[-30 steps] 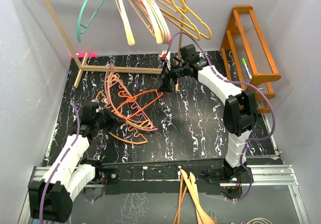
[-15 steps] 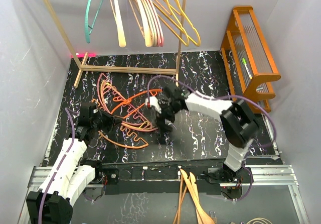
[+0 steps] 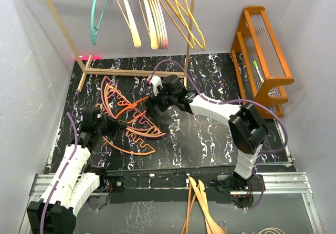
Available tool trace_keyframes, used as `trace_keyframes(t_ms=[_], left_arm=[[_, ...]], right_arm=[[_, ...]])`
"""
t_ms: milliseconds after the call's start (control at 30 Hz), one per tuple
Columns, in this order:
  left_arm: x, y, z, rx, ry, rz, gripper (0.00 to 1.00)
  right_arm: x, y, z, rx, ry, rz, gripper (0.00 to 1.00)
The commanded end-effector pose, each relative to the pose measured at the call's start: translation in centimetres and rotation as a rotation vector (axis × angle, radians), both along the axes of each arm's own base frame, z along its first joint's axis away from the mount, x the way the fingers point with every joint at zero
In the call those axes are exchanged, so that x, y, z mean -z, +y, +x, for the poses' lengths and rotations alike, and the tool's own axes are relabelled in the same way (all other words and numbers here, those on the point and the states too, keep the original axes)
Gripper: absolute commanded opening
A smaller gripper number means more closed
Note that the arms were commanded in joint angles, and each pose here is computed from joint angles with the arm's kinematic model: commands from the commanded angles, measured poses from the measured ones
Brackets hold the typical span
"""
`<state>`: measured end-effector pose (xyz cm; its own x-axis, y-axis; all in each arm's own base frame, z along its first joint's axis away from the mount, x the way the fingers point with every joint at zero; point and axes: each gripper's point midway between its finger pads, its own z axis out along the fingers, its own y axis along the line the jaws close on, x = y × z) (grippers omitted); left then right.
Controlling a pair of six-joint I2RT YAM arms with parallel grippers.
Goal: Organize the hangers
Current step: Adjust the hanger at the center of the board.
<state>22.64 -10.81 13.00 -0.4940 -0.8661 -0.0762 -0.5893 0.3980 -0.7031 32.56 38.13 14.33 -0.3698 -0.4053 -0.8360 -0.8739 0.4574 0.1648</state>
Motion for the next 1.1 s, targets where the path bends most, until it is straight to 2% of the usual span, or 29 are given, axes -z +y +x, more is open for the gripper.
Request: trace_keyframes(t_ms=[0,133,333,600,667,800,833,900,933,1067], left_arm=[[-0.3,1.9,0.0,-0.075,0.008,0.079,0.0],[-0.6,1.9,0.2,-0.074,0.002,0.079,0.0],[-0.4,1.9,-0.1,-0.076,0.001,0.079,0.0],[-0.5,2.0,-0.1,-0.075,-0.002,0.08,0.0],[-0.6,1.9,0.0,-0.071,-0.004,0.078,0.0],[-0.8,1.8,0.1,-0.066,-0.006,0.076,0.0],[-0.8,1.8,0.1,-0.064,-0.007,0.076,0.0],[-0.8,1.8,0.0,-0.065,-0.003,0.077,0.0],[-0.7,1.8,-0.1,-0.065,0.001,0.076,0.0],[0.0,2.3,-1.1,-0.079,0.043,0.096,0.0]], right_arm=[[0.5,3.0,0.5,0.039,0.002,0.065,0.98],[3.0,4.2,-0.3,0.043,-0.012,0.025,0.99],[6.7,4.7,-1.4,0.031,-0.035,-0.029,0.82],[10.6,4.2,-1.2,0.041,-0.169,-0.145,0.8],[11.7,3.7,-0.5,0.058,-0.199,-0.179,0.76],[13.1,3.4,-0.1,0.056,-0.226,-0.212,0.57],[13.2,3.4,-0.1,0.052,-0.229,-0.213,0.47],[13.5,3.3,0.1,0.057,-0.233,-0.218,0.15],[13.5,3.3,0.2,0.063,-0.237,-0.218,0.09],[13.2,2.3,0.6,0.09,-0.233,-0.213,0.08]])
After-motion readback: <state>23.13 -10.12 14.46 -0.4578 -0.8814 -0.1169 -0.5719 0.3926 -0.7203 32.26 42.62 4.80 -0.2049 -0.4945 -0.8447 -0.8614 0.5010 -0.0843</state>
